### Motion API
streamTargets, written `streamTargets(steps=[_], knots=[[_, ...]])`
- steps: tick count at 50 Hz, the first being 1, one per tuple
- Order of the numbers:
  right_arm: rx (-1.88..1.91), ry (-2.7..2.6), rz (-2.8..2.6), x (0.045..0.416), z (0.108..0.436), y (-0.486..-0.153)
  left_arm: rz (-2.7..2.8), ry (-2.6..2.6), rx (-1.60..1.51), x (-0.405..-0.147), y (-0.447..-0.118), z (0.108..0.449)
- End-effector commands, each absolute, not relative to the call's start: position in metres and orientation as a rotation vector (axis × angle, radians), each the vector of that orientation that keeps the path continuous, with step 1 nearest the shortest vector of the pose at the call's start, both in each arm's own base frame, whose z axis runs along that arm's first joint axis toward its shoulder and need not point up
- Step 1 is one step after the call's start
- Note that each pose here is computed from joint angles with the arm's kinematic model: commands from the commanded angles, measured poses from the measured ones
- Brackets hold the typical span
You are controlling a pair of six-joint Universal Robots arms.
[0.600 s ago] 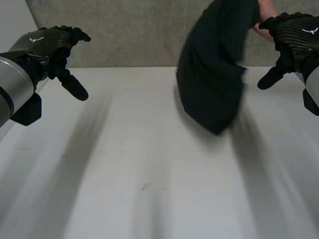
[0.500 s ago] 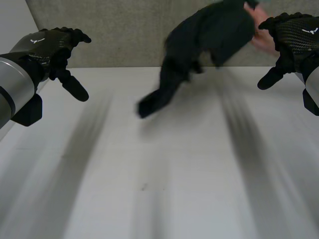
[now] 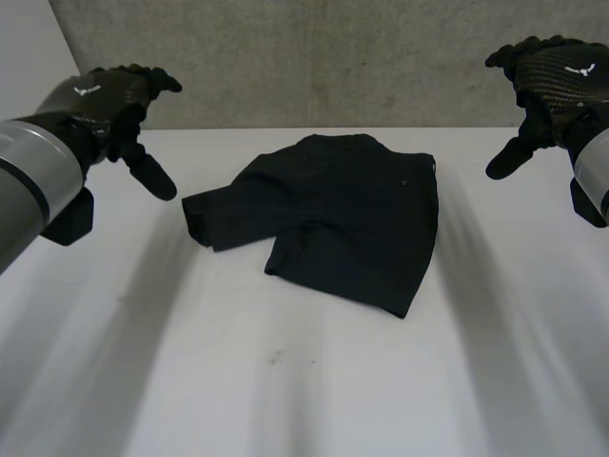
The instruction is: Fold the shorts.
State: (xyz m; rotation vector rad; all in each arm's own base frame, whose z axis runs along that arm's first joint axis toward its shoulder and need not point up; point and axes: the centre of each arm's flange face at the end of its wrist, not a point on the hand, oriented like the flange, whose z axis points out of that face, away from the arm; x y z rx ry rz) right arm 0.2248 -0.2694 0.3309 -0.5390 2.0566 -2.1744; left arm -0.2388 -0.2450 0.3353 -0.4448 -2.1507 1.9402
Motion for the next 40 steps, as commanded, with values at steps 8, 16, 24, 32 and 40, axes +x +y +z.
streamTargets(steps=[8,16,24,32,40], knots=[[-1.044,2.184,-1.798,0.256,0.258,-0.262,1.813,-2.22,-0.524,-0.259,-0.253,0.292],[-1.079,2.246,-1.797,0.26,0.248,-0.273,1.699,-2.159,-0.691,-0.312,-0.238,0.231],[-1.072,2.315,-1.624,0.261,0.214,-0.264,1.701,-2.154,-0.762,-0.328,-0.245,0.204],[-0.955,2.356,-1.447,0.269,0.159,-0.274,1.72,-2.154,-0.746,-0.323,-0.245,0.21],[-0.91,2.331,-1.487,0.275,0.132,-0.289,1.752,-2.152,-0.713,-0.314,-0.248,0.22]])
